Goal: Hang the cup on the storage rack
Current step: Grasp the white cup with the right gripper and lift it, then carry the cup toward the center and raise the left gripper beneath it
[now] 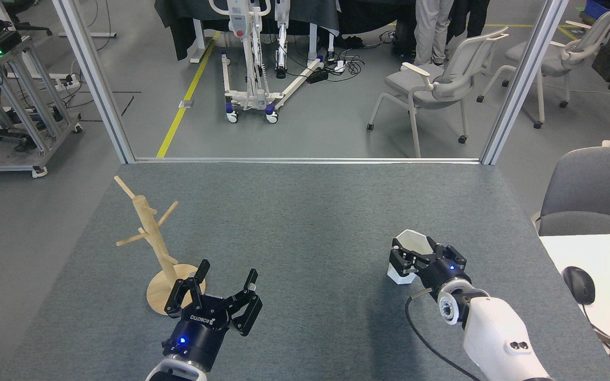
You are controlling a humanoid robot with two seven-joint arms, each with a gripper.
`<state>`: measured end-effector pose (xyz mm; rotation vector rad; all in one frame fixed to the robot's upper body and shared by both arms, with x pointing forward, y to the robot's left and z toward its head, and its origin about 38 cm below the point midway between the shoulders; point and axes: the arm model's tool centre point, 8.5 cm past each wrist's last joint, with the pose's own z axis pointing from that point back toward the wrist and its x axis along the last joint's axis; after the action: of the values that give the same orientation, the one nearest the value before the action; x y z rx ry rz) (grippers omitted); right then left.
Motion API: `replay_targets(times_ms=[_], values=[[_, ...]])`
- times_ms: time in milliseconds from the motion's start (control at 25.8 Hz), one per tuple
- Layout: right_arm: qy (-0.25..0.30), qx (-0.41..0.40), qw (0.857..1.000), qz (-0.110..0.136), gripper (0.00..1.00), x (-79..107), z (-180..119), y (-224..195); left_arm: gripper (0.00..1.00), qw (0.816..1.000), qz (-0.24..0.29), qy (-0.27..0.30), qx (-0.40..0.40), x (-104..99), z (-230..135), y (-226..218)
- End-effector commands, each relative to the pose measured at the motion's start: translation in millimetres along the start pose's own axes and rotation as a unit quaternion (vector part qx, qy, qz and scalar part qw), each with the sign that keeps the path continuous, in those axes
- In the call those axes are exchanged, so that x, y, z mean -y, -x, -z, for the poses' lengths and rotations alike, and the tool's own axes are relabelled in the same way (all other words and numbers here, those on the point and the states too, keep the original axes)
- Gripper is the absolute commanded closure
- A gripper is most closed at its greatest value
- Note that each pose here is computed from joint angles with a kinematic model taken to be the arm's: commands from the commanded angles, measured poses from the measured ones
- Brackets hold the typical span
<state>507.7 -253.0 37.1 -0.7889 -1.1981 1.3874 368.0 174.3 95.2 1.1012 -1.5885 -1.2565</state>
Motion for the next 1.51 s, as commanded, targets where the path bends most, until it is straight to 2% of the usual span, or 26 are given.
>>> replay_targets(times_ms=[0,39,116,232,348,464,658,813,890,1122,1316,1470], values=[[0.034,0.046,0.998,0.012,0.98,27.0,-8.5,8.3,0.00,1.000,-0.001,-0.005,0.002,-3.3,0.0,-1.9],[0.046,0.061,0.997,0.006,0.98,36.5,-11.8,8.5,0.00,1.000,-0.001,-0.004,0.002,-2.8,-0.5,-1.9],[0.071,0.084,0.994,-0.023,0.98,62.5,-24.5,21.2,0.00,1.000,-0.001,-0.004,0.002,-2.4,-1.9,-2.2],[0.081,0.139,0.985,-0.061,0.98,77.9,-51.7,33.2,0.00,1.000,-0.001,-0.007,0.003,-4.7,-2.0,-2.7],[0.067,0.174,0.978,-0.089,0.98,102.5,-70.0,27.9,0.00,1.000,-0.002,-0.006,0.003,-3.9,-4.8,-3.4],[0.020,0.199,0.974,-0.106,0.98,124.2,-81.8,5.5,0.00,1.000,-0.002,-0.004,0.006,-2.5,-7.8,-4.4],[-0.009,0.172,0.981,-0.086,0.99,159.4,-95.0,-40.4,0.01,1.000,-0.004,-0.003,0.003,-2.3,-10.5,-4.6],[0.004,0.131,0.991,-0.038,1.00,179.7,-85.9,-71.1,0.01,1.000,-0.007,0.001,0.013,-0.3,-10.0,-7.3],[-0.001,0.128,0.991,-0.026,1.00,185.4,-76.3,-97.3,0.01,1.000,-0.011,0.010,0.023,3.2,-8.5,-14.4],[0.005,0.067,0.997,-0.039,1.00,191.2,-58.5,-157.4,0.01,0.996,-0.019,0.026,0.083,6.9,-8.9,-48.0],[0.002,0.045,0.998,-0.037,1.00,186.1,-55.2,-192.3,0.02,0.991,-0.030,0.055,0.117,13.6,-4.6,-80.9],[0.025,0.006,0.997,-0.077,0.98,174.2,-56.3,-208.3,0.03,0.991,-0.046,0.048,0.120,12.4,10.7,-95.1]])
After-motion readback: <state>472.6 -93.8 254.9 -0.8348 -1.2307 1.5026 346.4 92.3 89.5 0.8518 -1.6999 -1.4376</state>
